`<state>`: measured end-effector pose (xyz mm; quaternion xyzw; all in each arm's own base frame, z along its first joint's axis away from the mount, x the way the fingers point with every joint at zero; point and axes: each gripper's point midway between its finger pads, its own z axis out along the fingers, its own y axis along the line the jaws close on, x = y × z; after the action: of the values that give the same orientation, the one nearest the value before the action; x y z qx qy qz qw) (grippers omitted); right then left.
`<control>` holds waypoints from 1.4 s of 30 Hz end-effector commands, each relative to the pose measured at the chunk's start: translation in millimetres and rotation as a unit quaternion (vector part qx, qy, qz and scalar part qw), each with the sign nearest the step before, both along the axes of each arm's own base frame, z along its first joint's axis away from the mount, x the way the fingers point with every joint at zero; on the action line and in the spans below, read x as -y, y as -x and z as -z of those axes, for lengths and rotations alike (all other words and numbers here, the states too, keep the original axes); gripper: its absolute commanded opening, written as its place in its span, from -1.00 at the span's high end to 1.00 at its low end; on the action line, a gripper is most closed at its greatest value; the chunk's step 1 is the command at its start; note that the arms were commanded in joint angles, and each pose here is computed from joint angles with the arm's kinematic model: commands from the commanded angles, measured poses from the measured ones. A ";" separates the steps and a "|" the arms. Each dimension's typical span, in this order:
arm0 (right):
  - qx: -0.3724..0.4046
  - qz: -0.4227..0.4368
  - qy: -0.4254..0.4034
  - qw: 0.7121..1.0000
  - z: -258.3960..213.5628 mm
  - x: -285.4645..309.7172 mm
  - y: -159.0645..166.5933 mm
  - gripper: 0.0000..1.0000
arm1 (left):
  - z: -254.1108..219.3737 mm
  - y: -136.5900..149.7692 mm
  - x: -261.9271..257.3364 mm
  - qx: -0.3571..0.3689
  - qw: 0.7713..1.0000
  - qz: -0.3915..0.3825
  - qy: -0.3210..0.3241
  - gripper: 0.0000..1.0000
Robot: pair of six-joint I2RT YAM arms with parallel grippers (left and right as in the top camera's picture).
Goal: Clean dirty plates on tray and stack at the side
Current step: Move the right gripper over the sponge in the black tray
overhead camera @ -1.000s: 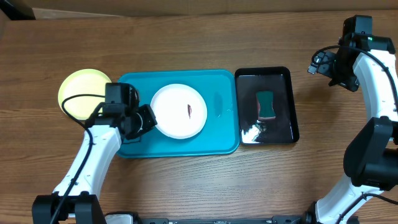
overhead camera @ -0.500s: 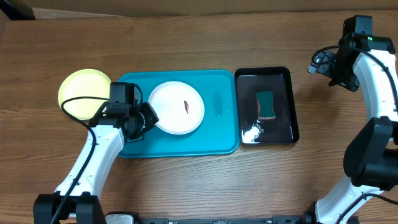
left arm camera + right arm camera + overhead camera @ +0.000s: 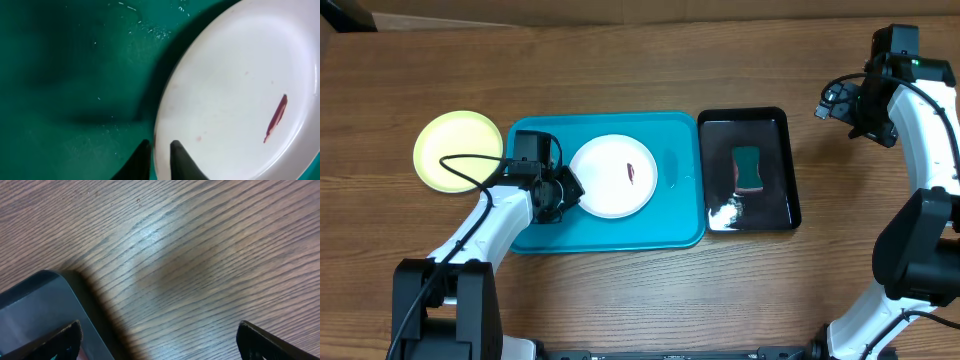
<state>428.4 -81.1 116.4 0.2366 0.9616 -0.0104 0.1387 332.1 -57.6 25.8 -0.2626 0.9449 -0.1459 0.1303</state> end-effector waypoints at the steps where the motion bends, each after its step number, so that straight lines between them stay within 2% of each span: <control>1: 0.010 0.007 0.004 1.000 -5.9 4.3 -1.9 -1.00 | -6.2 -7.6 4.0 0.013 1.000 0.008 0.000 0.34; 6: 0.010 0.007 0.004 1.000 -5.9 4.3 -1.9 -1.00 | -9.4 -16.4 2.7 0.041 0.998 0.043 -0.017 0.22; 11: 0.010 0.007 0.004 1.000 -5.9 4.3 -1.9 -1.00 | -10.2 -17.7 3.7 0.051 0.995 0.076 -0.028 0.26; 22: 0.009 0.007 0.004 1.000 -5.9 4.3 -1.8 -1.00 | -9.6 -13.9 2.0 0.048 0.992 0.110 -0.042 0.22; 26: 0.010 0.007 0.004 1.000 -5.9 4.3 -1.9 -1.00 | -8.1 -13.6 3.3 0.047 0.991 0.113 -0.044 0.32; 29: 0.022 0.006 -0.001 1.000 -7.6 2.9 -7.8 -1.00 | -4.1 -12.6 4.2 0.041 0.992 0.115 -0.044 0.33; 32: 0.066 -0.008 -0.030 0.997 -14.2 -7.6 -27.4 -1.00 | 0.9 -11.4 4.2 0.034 0.992 0.115 -0.043 0.50; 36: 0.096 -0.028 -0.077 0.992 -20.4 -24.4 -39.9 -1.00 | 8.8 -10.3 4.0 0.024 0.992 0.115 -0.043 0.52; 37: 0.097 -0.035 -0.096 0.990 -21.0 -31.3 -39.7 -1.00 | 10.3 -9.8 3.9 0.021 0.992 0.115 -0.043 0.52; 38: 0.084 -0.053 -0.160 0.982 -21.7 -54.7 -30.9 -1.00 | 11.7 -9.2 4.0 0.019 0.992 0.116 -0.043 0.52; 40: 0.050 -0.054 -0.187 0.980 -17.6 -64.3 -14.2 -1.00 | 11.9 -9.3 3.8 0.019 0.992 0.115 -0.043 0.52; 42: 0.053 -0.062 -0.201 0.976 -20.0 -69.4 -14.6 -0.99 | 12.2 -9.7 3.5 0.019 0.992 0.115 -0.044 0.53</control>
<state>440.4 -32.7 122.9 0.2136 0.9577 0.1341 0.1386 332.9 -57.6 9.3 -0.1590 0.9704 -0.1267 0.1301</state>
